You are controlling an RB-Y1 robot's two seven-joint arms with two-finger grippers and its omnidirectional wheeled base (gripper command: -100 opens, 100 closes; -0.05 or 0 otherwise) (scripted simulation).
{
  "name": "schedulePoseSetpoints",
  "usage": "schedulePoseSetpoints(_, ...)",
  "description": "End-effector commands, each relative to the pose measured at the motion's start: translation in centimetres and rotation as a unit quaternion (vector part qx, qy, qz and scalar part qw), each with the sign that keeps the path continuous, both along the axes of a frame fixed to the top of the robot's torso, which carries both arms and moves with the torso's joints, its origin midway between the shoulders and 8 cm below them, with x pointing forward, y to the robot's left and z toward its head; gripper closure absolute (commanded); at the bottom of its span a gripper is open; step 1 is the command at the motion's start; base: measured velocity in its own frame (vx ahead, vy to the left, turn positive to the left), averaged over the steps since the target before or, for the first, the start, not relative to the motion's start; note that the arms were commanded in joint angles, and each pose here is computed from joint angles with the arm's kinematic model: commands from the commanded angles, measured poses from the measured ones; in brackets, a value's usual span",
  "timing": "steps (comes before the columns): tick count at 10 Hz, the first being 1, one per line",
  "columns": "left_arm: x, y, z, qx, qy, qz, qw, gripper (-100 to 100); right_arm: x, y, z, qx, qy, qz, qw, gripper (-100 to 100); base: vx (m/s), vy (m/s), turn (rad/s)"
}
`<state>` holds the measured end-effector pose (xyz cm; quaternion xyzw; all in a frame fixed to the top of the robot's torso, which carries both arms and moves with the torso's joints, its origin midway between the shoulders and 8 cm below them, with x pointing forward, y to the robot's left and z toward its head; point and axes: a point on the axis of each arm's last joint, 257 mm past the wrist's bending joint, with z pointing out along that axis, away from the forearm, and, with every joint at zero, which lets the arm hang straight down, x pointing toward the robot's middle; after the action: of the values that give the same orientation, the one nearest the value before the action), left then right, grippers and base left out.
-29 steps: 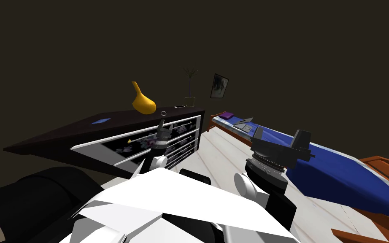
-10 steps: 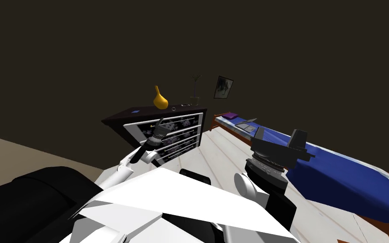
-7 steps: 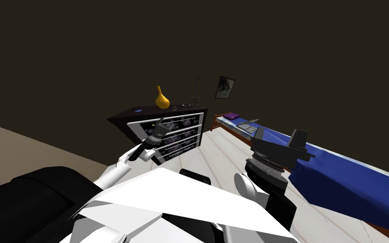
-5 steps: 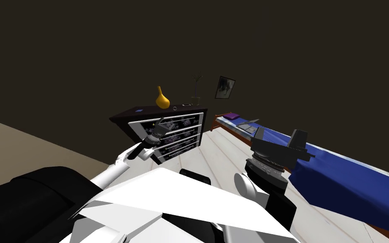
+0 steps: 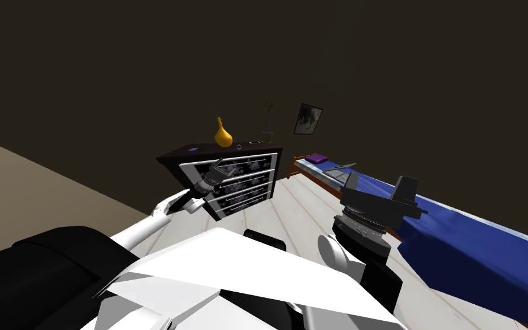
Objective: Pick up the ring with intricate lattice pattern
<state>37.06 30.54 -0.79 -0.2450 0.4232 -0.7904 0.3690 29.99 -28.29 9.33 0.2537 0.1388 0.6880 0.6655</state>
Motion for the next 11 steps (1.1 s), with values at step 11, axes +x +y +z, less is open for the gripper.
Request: schedulePoseSetpoints(11,0.5,2.4,-1.0,0.067,0.086,-0.101,0.9888,-100,0.0,0.0,0.0,0.0,0.0,0.0,1.0,0,0.02,-0.04,0.062)
